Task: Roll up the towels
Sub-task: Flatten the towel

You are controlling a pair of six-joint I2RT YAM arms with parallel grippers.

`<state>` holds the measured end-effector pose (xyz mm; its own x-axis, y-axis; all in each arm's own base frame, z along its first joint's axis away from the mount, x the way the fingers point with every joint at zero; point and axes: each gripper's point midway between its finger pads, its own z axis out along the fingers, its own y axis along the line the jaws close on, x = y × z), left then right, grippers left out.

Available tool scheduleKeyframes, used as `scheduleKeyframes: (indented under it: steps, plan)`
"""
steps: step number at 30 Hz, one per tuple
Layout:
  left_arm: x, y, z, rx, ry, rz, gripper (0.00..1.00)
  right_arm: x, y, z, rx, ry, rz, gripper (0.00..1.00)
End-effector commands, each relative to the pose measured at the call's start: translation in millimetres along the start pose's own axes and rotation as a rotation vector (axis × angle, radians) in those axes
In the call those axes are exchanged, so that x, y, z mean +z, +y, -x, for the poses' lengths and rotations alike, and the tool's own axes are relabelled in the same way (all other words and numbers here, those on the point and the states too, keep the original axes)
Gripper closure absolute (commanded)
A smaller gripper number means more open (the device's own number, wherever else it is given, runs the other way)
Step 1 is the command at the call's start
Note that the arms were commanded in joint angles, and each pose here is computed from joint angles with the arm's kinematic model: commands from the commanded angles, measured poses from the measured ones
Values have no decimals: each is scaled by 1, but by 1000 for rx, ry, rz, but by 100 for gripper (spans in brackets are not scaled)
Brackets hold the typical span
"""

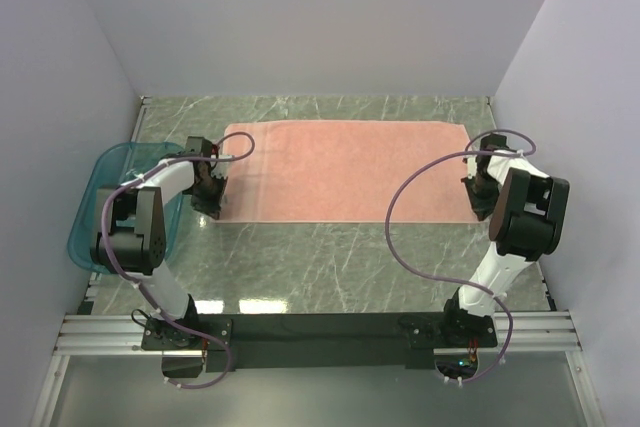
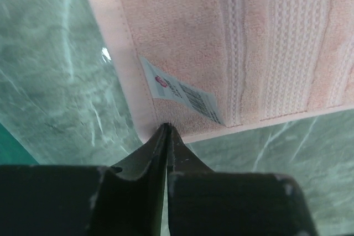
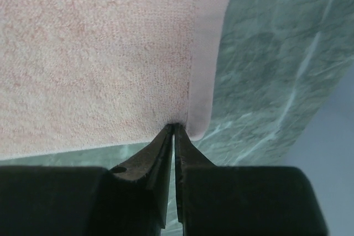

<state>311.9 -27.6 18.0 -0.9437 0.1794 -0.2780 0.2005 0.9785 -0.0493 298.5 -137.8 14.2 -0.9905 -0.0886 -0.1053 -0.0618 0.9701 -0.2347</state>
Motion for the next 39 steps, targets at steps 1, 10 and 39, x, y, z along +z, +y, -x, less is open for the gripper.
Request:
scheduleKeyframes:
  steps: [1,10,39]
  plan:
    - [-22,-1,-4,29,24,-19,89,-26,-7,1,14,-1,38,86]
    - [-106,-31,134,105,-322,-209,57,-132,-15,118,100,-391,220,65]
    - [-52,16,288,-65,-529,-116,50,-21,-60,338,214,-731,44,54]
